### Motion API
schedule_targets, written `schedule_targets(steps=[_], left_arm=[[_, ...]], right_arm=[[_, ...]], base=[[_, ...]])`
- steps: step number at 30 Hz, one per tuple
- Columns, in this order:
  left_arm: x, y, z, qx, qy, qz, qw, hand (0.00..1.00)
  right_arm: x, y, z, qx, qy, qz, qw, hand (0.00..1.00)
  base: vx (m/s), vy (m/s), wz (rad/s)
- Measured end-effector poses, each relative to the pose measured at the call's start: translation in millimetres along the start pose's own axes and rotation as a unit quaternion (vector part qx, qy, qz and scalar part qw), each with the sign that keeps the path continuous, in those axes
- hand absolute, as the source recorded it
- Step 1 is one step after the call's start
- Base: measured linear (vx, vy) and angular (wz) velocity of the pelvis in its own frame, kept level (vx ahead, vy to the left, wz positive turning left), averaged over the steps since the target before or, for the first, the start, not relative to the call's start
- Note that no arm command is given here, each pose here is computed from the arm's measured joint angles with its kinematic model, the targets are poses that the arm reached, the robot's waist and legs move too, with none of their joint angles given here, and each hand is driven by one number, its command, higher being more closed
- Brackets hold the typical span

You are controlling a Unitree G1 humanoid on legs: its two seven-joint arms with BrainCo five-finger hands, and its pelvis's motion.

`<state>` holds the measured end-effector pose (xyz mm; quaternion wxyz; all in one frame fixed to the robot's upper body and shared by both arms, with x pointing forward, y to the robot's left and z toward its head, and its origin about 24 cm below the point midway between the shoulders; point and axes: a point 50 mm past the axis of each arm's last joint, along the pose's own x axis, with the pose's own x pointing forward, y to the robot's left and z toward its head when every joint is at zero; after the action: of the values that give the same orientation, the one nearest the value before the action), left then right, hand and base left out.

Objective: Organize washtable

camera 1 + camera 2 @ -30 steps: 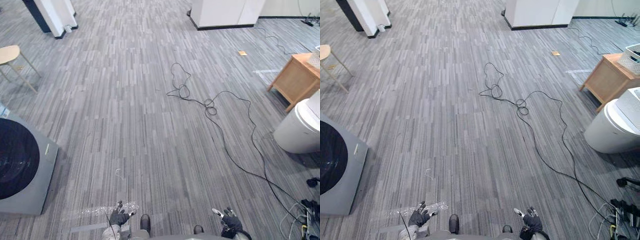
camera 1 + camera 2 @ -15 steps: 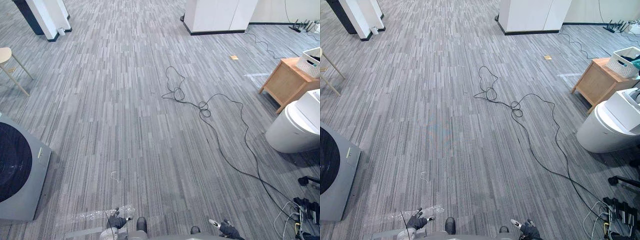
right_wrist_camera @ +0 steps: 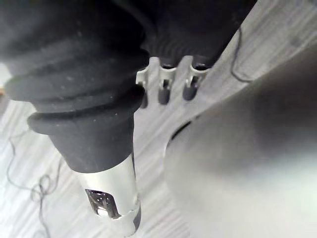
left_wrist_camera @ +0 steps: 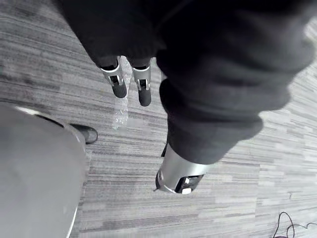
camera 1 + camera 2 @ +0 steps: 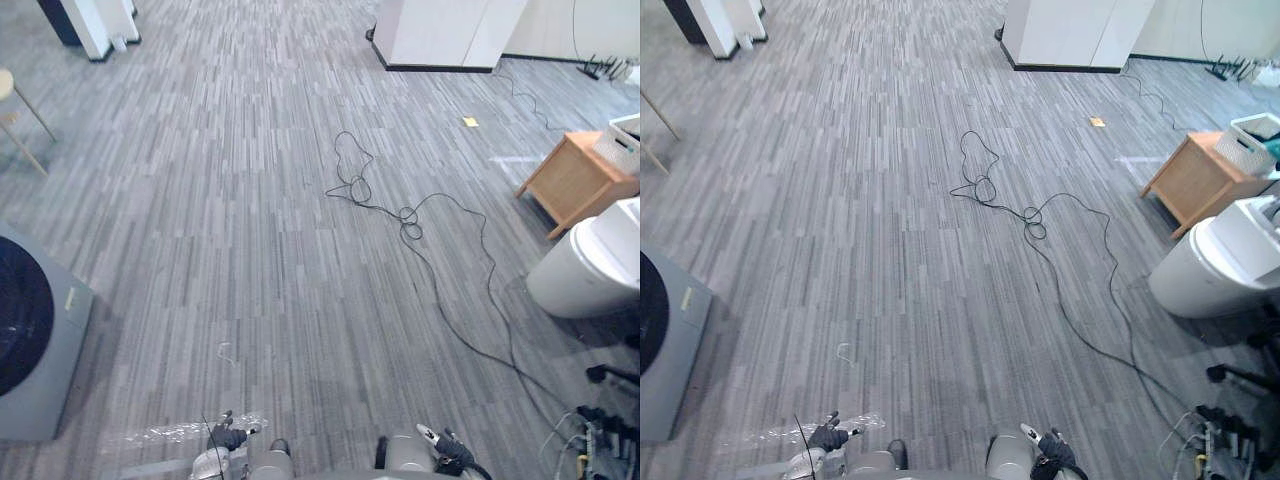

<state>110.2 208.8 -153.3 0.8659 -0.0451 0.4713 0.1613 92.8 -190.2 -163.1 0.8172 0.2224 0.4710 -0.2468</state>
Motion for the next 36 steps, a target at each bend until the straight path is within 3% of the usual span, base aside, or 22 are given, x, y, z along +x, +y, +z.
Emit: schedule_targets(steps=[7, 12, 16, 22, 27, 32, 36], left_arm=[[1, -4, -5, 0.049, 0.019, -0.005, 0.999, 0.00], [-2, -24, -13, 0.037, 0.032, -0.024, 0.999, 0.00], [-2, -41, 3, 0.128, -0.013, -0.060, 0.990, 0.00], [-11, -80, 39, 0.169, -0.113, -0.131, 0.970, 0.00], [-5, -87, 53, 0.235, -0.121, -0.164, 0.950, 0.00], [-3, -88, 31, 0.317, -0.073, -0.174, 0.930, 0.00], [-7, -83, 13, 0.319, -0.045, -0.178, 0.930, 0.00]], right_arm=[[1, 0, 6, 0.012, -0.009, 0.000, 1.000, 0.00], [4, -7, 22, -0.018, -0.022, 0.003, 1.000, 0.00], [3, -17, 11, -0.057, 0.007, -0.007, 0.998, 0.00], [8, 3, 26, -0.079, -0.012, 0.018, 0.997, 0.00], [9, 31, 22, -0.144, -0.004, 0.067, 0.987, 0.00], [7, 29, 10, -0.160, 0.018, 0.071, 0.984, 0.00], [5, 23, 9, -0.144, 0.015, 0.064, 0.987, 0.00]], base=[[0.43, -0.169, 0.30], [0.76, -0.362, 0.04], [0.73, -0.205, -0.48], [0.57, 0.150, -0.55], [0.45, 0.113, -0.38], [0.37, 0.168, -0.12], [0.42, 0.091, 0.73]])
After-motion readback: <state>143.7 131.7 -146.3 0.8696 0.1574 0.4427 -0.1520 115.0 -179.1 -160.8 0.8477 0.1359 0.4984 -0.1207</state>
